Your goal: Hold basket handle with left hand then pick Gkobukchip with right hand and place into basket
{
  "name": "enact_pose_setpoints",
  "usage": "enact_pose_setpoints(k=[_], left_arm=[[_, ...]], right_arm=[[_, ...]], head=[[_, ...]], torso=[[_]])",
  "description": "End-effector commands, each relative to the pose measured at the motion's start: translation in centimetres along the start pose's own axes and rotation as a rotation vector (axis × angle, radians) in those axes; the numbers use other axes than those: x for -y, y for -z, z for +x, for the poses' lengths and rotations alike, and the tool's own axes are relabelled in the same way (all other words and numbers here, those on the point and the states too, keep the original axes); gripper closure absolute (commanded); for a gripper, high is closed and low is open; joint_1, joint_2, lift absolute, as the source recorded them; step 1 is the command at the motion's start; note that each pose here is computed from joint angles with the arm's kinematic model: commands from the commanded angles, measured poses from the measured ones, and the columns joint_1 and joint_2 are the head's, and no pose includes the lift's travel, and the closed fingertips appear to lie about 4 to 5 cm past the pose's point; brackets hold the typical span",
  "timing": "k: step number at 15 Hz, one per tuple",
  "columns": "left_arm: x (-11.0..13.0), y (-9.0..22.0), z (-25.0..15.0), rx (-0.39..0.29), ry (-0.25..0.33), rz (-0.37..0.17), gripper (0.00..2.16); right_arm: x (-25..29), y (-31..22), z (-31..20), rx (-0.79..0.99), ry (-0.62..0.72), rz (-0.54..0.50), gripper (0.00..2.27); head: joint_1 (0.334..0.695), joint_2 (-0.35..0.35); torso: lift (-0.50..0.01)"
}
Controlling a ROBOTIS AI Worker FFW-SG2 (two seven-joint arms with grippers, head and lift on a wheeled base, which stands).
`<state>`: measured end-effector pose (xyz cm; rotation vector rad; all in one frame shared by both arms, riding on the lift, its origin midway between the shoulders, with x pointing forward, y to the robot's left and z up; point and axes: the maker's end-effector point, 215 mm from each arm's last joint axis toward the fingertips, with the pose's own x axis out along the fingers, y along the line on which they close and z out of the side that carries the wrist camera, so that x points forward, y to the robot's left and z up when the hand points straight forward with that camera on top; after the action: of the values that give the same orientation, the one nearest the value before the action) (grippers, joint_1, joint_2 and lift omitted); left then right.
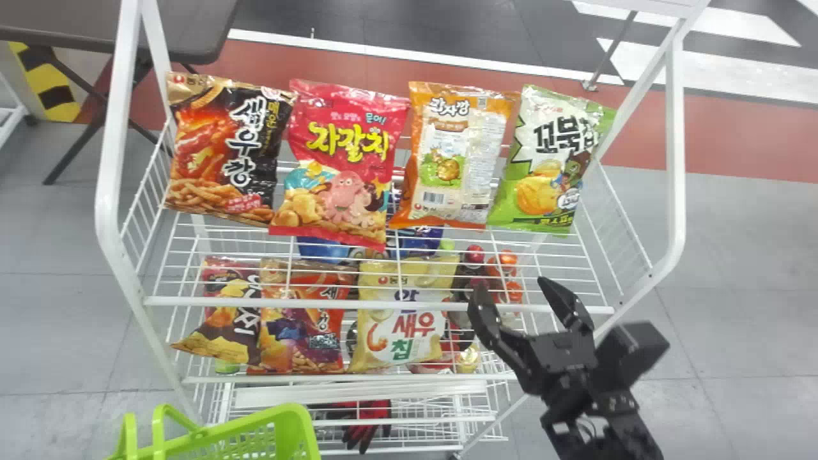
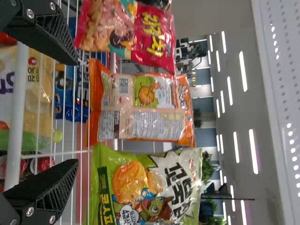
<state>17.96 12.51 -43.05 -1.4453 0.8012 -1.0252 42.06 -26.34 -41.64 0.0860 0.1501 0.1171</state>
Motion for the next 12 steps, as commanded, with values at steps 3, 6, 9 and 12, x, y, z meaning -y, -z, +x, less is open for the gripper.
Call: enact_pose_setpoints(k=[3,6,9,12], left_arm=[[0.4,0.0,0.1,-0.013,-0.002,0.007,2.16],[0.5,-0.3,0.0,-0.016,-0.005,0.013,2.16],[0.4,-0.4,0.0,-0.016,-0.007,0.014,2.16],[0.4,-0.5,0.0,-0.018,-0.009,0.012,2.16]], right_arm=[[5.9,-2.2,3.8,-0.051,0.071,0.04,0.06],[9.2,-4.1,6.4,-0.084,0.098,0.078,0.06],[11.2,-5.2,8.5,-0.11,0.116,0.107,0.06],[12.4,-5.0,11.0,-0.156,0.107,0.145,0.06]], head=[[0.695,-0.295],[0.695,-0.341],[0.695,-0.35],[0.695,-0.35]], torso=[[0.0],[0.0],[0.0],[0.0]])
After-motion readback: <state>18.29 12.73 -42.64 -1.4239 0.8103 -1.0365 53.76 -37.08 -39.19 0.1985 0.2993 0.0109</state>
